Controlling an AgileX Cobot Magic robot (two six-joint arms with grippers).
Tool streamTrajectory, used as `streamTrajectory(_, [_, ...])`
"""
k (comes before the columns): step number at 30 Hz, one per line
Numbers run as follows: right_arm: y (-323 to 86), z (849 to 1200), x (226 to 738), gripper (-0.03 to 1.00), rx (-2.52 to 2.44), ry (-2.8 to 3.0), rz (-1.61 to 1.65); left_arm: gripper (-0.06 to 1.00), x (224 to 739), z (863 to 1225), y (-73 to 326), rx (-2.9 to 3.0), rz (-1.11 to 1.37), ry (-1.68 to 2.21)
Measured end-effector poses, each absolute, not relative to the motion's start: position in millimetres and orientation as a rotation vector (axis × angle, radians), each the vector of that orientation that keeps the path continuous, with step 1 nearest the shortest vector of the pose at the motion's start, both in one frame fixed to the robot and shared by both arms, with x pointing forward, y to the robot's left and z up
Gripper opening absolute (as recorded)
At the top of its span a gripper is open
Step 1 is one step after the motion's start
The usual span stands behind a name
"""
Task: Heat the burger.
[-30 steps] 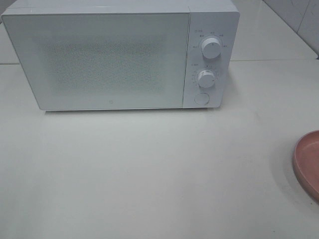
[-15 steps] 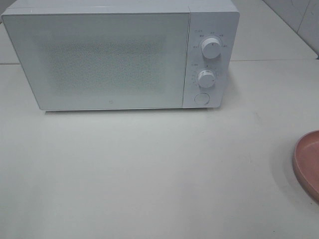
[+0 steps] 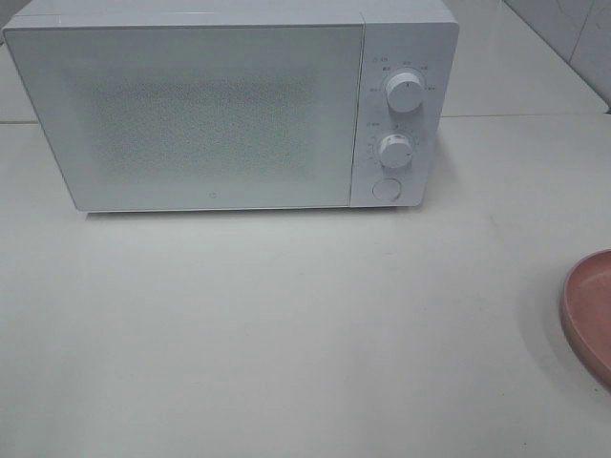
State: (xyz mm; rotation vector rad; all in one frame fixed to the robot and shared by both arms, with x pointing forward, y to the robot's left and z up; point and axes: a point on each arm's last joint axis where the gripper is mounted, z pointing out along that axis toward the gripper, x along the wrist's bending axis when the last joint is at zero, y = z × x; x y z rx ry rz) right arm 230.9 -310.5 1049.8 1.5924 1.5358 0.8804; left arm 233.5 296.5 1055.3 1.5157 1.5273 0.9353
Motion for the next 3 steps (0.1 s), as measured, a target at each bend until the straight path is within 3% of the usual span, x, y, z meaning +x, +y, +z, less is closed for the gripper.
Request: streamTrajectory(3, [-310.5,1049.8,230.9,0.74,1.592,1.536,0.880,0.97,233.5,1055.3,296.5,1.516,0.935,1.527])
